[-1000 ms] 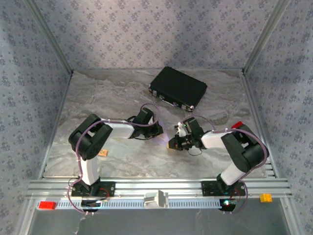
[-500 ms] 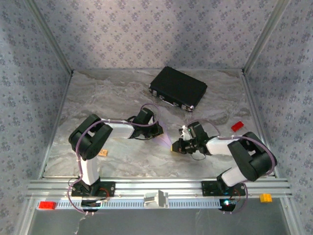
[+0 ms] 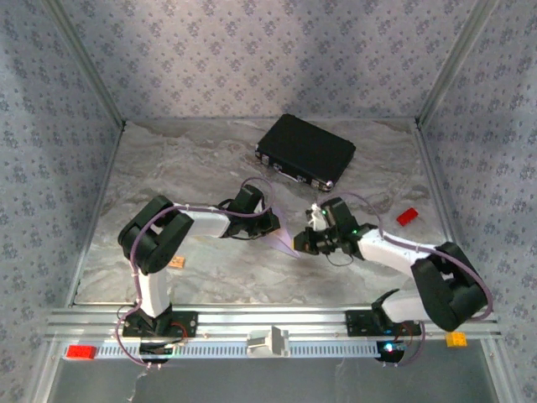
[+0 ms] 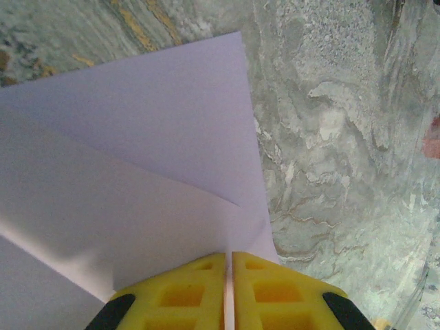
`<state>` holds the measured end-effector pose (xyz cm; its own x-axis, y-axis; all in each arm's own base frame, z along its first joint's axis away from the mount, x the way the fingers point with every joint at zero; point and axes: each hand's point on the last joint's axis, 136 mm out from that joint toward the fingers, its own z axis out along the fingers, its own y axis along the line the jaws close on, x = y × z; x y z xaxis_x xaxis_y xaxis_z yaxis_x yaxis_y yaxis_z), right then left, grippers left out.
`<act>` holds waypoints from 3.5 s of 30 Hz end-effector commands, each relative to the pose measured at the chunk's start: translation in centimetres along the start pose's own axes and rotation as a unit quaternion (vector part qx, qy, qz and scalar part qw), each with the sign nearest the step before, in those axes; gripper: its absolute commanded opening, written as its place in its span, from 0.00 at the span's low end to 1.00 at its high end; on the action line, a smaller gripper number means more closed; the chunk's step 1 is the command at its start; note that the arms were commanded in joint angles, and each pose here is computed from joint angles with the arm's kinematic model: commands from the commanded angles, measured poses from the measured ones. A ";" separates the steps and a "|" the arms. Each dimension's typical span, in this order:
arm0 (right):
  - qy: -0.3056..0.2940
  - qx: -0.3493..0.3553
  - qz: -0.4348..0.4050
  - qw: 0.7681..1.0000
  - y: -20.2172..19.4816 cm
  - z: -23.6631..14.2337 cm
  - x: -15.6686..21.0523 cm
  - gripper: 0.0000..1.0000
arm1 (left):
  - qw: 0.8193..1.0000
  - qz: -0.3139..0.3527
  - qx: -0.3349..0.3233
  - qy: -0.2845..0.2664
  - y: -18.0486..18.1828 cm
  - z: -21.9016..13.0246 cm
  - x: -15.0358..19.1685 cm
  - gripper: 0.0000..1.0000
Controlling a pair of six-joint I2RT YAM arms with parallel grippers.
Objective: Fold a paper plane with a square sheet of paper (pick it up from the middle)
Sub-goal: Fourth fold the wing at the center of the table.
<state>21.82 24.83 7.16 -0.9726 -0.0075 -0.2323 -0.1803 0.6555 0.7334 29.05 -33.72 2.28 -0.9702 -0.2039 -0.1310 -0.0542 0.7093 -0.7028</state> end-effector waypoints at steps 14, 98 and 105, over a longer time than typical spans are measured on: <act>0.036 0.051 -0.018 0.998 -0.7 4.5 -2.3 0.03 | 0.999 -0.010 -0.045 0.013 3.3 0.5 1.0 0.11; 0.066 0.070 0.156 0.983 -8.7 4.5 4.2 0.00 | 0.996 0.007 -0.066 -0.063 4.0 -4.1 -10.2 0.10; 0.063 0.059 0.165 0.982 -8.0 4.7 4.0 0.00 | 0.995 0.020 -0.032 -0.091 0.5 -6.8 -10.2 0.12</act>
<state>24.39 25.44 1.80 -0.9892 0.1136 -0.0925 -0.0017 0.6222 0.7828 37.30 -26.12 4.43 -0.9305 -0.2890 -0.2249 -0.0917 0.7784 -0.6210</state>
